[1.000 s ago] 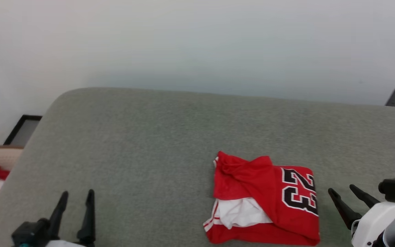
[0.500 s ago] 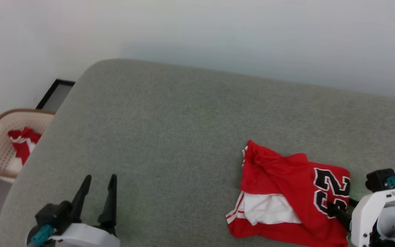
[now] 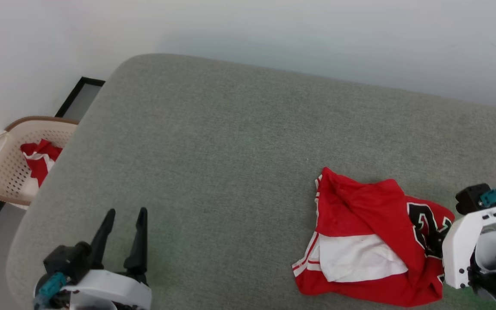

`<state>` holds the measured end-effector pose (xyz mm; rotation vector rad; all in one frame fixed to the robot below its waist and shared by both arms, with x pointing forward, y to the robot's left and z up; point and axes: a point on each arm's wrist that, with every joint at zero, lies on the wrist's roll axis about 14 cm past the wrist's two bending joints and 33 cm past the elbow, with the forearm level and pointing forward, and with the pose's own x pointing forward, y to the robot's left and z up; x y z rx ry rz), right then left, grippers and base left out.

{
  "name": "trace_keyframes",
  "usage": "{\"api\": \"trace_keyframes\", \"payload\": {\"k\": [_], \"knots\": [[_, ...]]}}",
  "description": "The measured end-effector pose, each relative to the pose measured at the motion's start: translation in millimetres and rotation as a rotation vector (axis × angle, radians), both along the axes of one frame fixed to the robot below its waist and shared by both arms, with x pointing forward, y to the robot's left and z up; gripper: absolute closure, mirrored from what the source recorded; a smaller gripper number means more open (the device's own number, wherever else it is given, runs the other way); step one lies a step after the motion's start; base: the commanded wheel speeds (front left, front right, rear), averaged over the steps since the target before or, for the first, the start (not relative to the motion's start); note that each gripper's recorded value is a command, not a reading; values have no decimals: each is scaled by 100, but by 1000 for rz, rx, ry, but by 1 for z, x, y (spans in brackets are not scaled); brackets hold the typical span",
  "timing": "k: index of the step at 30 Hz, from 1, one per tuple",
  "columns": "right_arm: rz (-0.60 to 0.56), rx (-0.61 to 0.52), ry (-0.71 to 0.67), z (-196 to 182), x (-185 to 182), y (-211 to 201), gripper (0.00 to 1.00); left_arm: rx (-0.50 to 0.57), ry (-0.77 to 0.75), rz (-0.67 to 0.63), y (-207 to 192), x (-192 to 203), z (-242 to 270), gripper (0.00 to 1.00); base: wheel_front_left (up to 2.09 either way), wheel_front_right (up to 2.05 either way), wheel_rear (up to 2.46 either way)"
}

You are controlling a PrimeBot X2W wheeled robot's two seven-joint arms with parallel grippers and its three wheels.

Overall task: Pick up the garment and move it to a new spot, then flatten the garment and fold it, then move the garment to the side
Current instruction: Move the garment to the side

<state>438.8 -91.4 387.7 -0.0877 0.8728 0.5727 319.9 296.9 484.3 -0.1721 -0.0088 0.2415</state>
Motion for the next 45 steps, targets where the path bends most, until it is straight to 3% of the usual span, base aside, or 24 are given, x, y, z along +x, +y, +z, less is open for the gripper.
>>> {"api": "trace_keyframes", "payload": {"k": [11,26,45], "knots": [[29,-105,-232,68,35,-37,100,27,-67,-114,-26,41,22,0,0,0,0],[-103,-269,-475,137,64,-144,100,66,-165,-391,-106,132,51,0,0,0,0],[-251,-589,-564,141,80,-293,100,52,-171,-713,-220,217,22,0,0,0,0]]}}
